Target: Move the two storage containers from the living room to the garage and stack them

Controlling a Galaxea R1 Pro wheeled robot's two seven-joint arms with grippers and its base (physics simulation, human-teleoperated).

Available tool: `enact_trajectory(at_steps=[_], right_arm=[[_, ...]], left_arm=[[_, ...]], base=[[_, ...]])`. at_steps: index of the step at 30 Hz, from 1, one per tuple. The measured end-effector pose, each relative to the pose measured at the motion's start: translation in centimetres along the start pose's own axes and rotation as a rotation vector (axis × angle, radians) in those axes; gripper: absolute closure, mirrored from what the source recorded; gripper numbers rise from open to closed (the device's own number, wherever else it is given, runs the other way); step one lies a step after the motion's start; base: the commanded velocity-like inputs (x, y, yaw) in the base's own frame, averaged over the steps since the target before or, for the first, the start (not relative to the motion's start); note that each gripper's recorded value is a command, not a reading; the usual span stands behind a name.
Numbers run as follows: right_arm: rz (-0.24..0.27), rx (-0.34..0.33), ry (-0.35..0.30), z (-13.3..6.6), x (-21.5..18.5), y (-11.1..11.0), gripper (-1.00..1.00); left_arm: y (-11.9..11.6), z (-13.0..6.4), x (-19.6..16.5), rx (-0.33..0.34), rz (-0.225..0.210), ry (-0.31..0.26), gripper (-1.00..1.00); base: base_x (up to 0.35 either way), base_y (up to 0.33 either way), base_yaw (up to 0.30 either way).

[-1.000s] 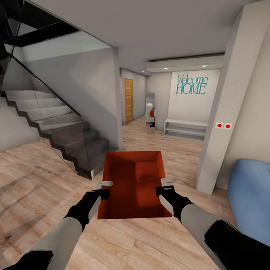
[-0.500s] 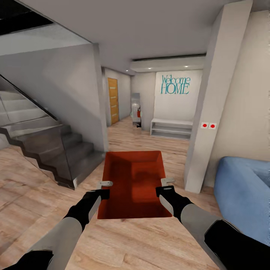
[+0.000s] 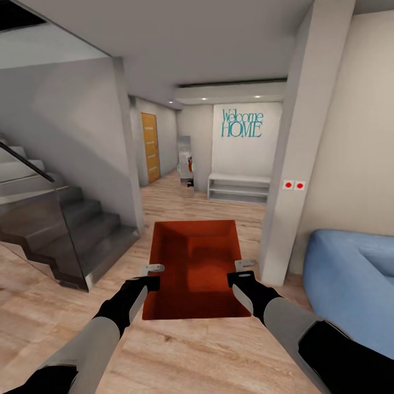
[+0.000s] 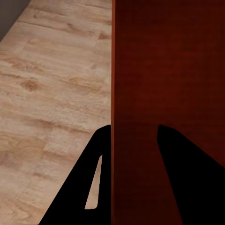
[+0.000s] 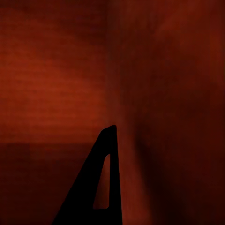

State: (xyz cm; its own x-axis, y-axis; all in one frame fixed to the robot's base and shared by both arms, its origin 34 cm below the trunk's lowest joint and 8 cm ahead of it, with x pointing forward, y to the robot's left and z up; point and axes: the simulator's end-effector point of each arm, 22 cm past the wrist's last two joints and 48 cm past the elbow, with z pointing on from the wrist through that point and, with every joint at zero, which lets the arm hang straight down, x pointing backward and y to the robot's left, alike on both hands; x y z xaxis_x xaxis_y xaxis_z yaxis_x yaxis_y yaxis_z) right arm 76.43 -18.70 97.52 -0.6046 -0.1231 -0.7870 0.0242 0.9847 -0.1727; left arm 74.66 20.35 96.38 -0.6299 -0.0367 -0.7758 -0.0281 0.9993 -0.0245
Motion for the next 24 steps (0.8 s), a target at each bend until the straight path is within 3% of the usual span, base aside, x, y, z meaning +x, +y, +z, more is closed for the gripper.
enact_trajectory(at_steps=[24], right_arm=[[0.0,0.0,0.0,0.0,0.0,0.0,1.0]], left_arm=[[0.0,0.0,0.0,0.0,0.0,0.0,1.0]], base=[[0.322,0.0,0.026]])
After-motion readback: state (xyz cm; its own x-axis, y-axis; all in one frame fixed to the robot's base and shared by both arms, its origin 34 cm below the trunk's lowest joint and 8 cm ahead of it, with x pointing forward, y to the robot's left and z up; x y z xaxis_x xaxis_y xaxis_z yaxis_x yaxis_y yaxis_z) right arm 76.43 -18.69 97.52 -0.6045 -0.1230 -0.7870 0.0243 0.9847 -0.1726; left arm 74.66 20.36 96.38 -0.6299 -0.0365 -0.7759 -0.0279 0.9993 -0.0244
